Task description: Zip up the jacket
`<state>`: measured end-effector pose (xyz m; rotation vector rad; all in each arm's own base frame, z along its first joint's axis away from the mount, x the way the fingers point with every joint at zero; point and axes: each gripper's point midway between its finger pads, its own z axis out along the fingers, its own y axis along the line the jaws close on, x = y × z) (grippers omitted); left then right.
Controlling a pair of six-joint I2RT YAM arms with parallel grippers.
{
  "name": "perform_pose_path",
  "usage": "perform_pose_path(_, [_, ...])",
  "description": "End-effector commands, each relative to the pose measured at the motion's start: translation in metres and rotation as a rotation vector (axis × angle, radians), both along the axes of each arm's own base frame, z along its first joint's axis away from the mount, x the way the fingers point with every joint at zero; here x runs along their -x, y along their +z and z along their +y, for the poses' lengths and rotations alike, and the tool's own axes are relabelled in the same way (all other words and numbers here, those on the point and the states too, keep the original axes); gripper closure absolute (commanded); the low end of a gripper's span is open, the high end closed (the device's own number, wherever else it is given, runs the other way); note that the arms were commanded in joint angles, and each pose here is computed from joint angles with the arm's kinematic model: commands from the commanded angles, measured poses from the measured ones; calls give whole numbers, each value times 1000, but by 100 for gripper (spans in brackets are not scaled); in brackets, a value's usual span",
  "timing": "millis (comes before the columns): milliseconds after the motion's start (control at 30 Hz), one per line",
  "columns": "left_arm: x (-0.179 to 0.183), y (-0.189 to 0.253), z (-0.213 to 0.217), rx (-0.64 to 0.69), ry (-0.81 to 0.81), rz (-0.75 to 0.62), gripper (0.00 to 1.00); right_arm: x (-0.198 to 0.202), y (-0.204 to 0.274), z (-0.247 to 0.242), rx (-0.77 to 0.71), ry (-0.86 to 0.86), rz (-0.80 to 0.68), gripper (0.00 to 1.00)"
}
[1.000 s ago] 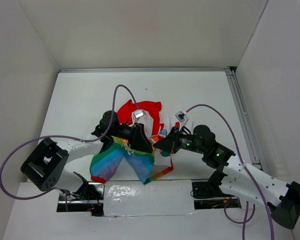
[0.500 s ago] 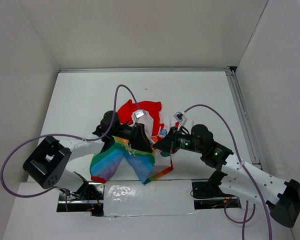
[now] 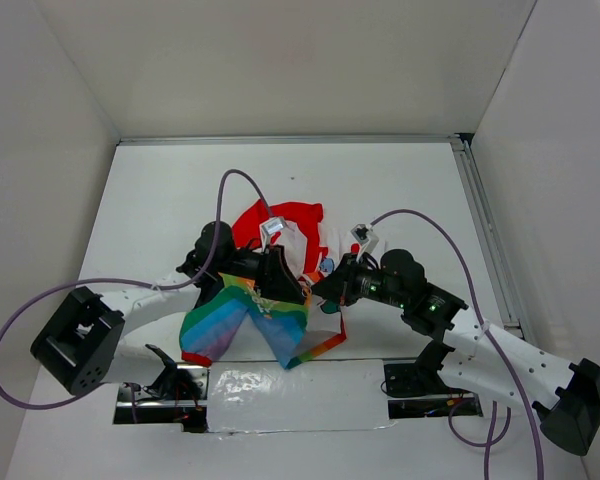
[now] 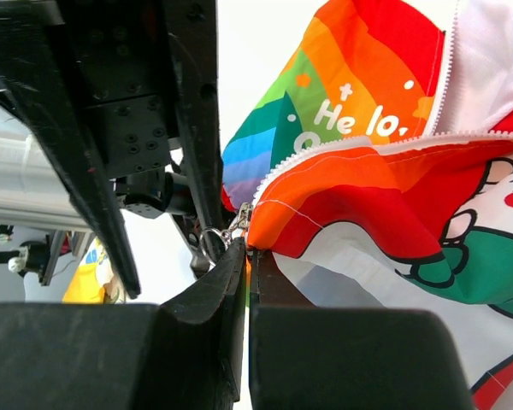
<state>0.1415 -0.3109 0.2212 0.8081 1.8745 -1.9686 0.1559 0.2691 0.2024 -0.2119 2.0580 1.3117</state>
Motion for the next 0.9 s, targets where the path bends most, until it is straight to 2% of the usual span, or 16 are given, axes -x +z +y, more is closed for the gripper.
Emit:
perform_pose_path(0, [-4, 10, -6, 27, -1, -66, 47, 4, 34, 7, -72, 40, -84, 100])
perform_pose_path(367, [-9, 6, -9, 17, 8, -46, 48, 8, 34, 9, -68, 49, -82, 100])
perform_pose_path(467, [-10, 6, -9, 14, 18, -46, 53, 6, 34, 10, -67, 44, -79, 100])
perform_pose_path(567, [-11, 7, -10, 10, 32, -50, 64, 5, 36, 10, -71, 40, -79, 100])
perform_pose_path(600, [-12, 6, -10, 4, 38, -45, 82, 5, 36, 10, -69, 39, -78, 100])
perform_pose_path(667, [-15, 6, -11, -8, 57, -39, 99, 6, 36, 10, -67, 43, -79, 100])
perform_pose_path(733, [-20, 4, -11, -39, 94, -28, 100, 5, 35, 7, -42, 30, -72, 100])
perform_pose_path(867, [-44, -3, -9, -119, 267, -29, 100, 9, 38, -5, -6, 7, -73, 100])
